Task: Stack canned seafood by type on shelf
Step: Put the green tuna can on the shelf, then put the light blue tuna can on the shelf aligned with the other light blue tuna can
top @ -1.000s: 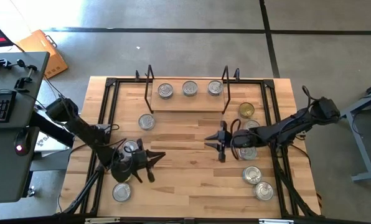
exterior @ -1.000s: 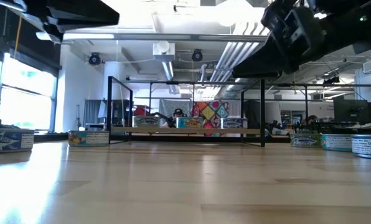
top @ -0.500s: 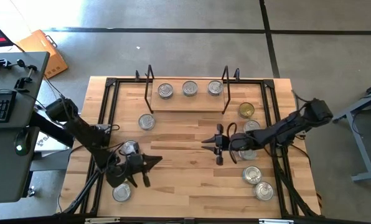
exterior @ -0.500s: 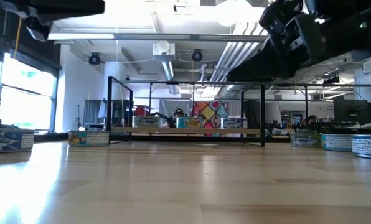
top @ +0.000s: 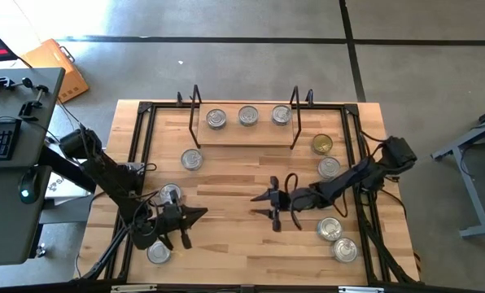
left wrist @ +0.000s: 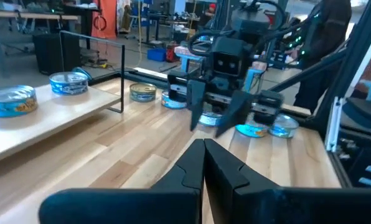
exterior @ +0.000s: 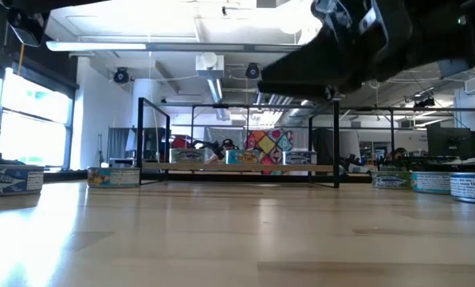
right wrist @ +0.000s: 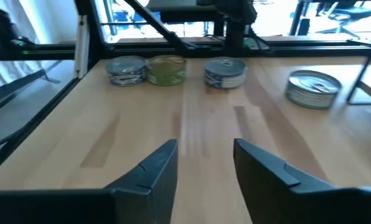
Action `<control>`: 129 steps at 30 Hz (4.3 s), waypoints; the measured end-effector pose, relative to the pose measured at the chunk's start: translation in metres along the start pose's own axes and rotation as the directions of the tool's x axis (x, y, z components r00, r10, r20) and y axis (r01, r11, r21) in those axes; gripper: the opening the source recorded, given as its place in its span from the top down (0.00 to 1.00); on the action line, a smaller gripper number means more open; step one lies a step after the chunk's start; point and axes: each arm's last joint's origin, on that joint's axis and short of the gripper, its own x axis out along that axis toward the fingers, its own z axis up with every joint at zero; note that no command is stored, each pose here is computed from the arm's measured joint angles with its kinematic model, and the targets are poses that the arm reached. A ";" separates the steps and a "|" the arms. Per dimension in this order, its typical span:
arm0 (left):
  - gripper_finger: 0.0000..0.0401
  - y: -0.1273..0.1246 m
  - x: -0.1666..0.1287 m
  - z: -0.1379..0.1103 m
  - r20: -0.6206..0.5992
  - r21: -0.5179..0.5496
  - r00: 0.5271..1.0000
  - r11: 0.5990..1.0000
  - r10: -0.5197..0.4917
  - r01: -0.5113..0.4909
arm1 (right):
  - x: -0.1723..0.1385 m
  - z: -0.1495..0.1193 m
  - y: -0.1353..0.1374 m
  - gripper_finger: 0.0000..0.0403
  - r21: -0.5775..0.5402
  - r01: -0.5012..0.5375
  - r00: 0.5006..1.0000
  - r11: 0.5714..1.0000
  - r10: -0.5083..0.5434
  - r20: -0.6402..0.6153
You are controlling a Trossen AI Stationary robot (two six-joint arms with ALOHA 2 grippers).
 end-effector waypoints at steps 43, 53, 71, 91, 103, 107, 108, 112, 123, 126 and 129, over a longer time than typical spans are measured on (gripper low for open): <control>1.00 -0.018 0.009 0.063 0.002 0.246 1.000 0.969 0.014 -0.014 | 0.016 0.021 0.041 0.54 0.129 -0.023 0.999 0.991 0.025 -0.020; 1.00 0.009 0.066 0.076 -0.032 0.181 0.992 0.977 0.122 -0.114 | 0.016 0.020 0.041 0.54 0.138 -0.015 0.999 0.990 0.020 -0.033; 1.00 0.234 0.224 0.166 -0.762 0.245 0.521 0.916 0.384 -0.317 | 0.020 0.020 0.030 0.54 0.157 0.037 0.999 0.987 -0.031 -0.044; 1.00 0.318 0.303 0.083 -0.840 0.457 0.149 0.829 0.521 -0.321 | 0.019 0.014 0.030 0.54 0.144 0.048 0.995 0.988 -0.035 -0.093; 1.00 0.322 0.304 0.084 -0.816 0.505 0.148 0.814 0.559 -0.287 | 0.019 0.013 0.030 0.54 0.140 0.050 0.994 0.989 -0.036 -0.103; 1.00 0.316 0.304 0.086 -0.798 0.531 0.153 0.800 0.583 -0.279 | 0.019 0.013 0.029 0.54 0.138 0.051 0.994 0.989 -0.036 -0.106; 1.00 0.313 0.303 0.088 -0.796 0.531 0.162 0.801 0.583 -0.275 | 0.019 0.013 0.029 0.54 0.138 0.051 0.994 0.989 -0.036 -0.105; 1.00 0.296 0.298 0.105 -0.780 0.530 0.218 0.805 0.586 -0.267 | 0.018 0.014 0.029 0.54 0.139 0.053 0.994 0.989 -0.038 -0.103; 1.00 0.192 0.256 0.153 -0.713 0.491 0.495 0.857 0.498 -0.155 | -0.038 0.045 0.042 0.54 0.056 0.258 0.959 0.965 -0.248 -0.139; 1.00 0.148 0.237 0.139 -0.695 0.469 0.585 0.880 0.418 -0.071 | -0.060 0.045 0.051 0.54 0.012 0.346 0.929 0.938 -0.340 -0.148; 1.00 0.102 0.214 0.117 -0.668 0.437 0.679 0.899 0.304 0.027 | -0.075 0.041 0.060 0.54 -0.005 0.380 0.914 0.925 -0.376 -0.149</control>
